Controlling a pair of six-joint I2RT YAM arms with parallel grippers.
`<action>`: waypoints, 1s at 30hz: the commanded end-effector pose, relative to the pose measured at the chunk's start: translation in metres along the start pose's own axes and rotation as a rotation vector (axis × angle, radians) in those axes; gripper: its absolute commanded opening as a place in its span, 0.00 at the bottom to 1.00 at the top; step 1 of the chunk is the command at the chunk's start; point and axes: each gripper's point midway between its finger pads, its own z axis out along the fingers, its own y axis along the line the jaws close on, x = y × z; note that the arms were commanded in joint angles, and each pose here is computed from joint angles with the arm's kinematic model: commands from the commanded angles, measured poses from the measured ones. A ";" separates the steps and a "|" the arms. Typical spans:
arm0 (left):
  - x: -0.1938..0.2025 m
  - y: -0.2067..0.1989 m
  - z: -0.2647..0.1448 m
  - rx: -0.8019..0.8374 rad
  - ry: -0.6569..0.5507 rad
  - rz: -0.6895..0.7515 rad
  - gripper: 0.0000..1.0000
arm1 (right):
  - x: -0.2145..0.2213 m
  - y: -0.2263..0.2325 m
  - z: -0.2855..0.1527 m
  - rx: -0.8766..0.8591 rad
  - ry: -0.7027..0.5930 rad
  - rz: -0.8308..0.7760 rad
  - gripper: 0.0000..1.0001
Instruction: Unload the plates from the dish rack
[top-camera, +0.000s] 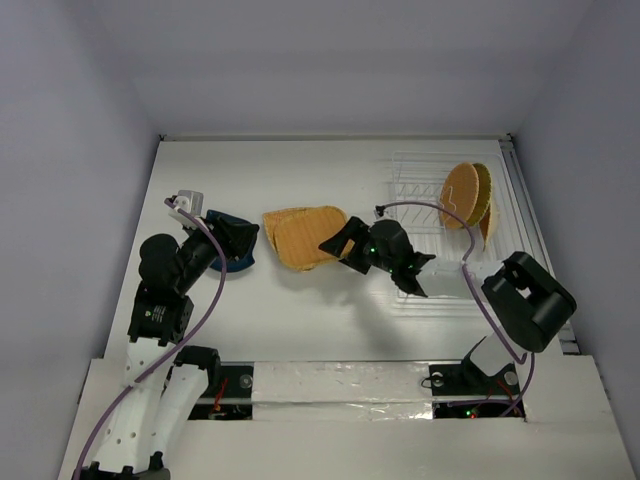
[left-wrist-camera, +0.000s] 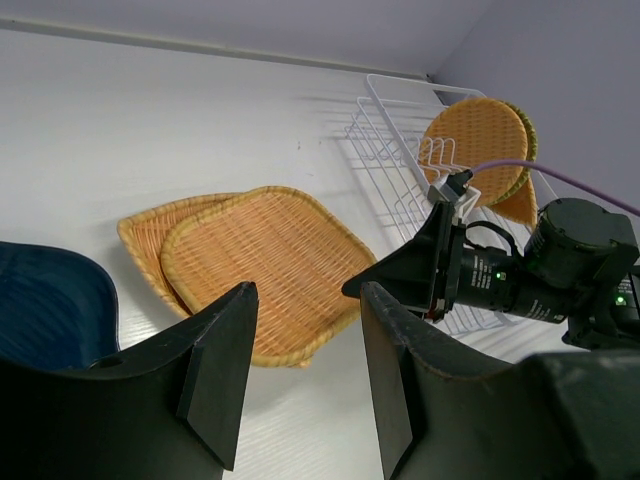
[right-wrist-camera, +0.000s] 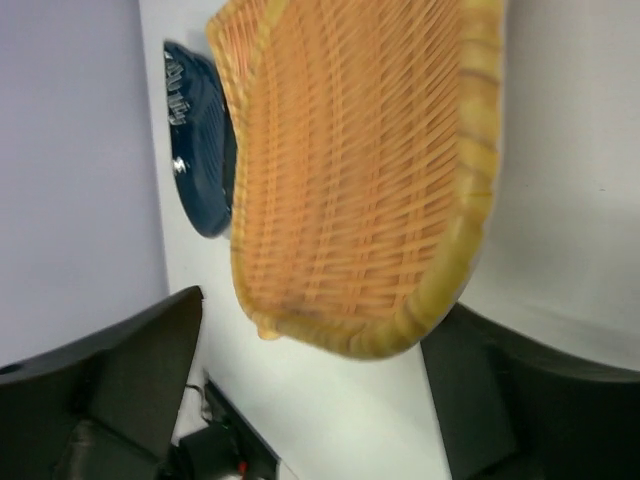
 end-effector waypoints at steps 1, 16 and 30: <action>-0.021 -0.012 -0.003 0.039 -0.069 0.029 0.42 | -0.004 0.028 0.000 -0.020 -0.026 -0.090 0.95; -0.025 -0.012 -0.007 0.030 -0.086 0.036 0.42 | -0.010 0.021 -0.019 0.179 -0.109 -0.282 1.00; -0.030 -0.013 -0.011 0.022 -0.105 0.046 0.42 | 0.021 0.032 -0.029 0.137 0.042 -0.361 1.00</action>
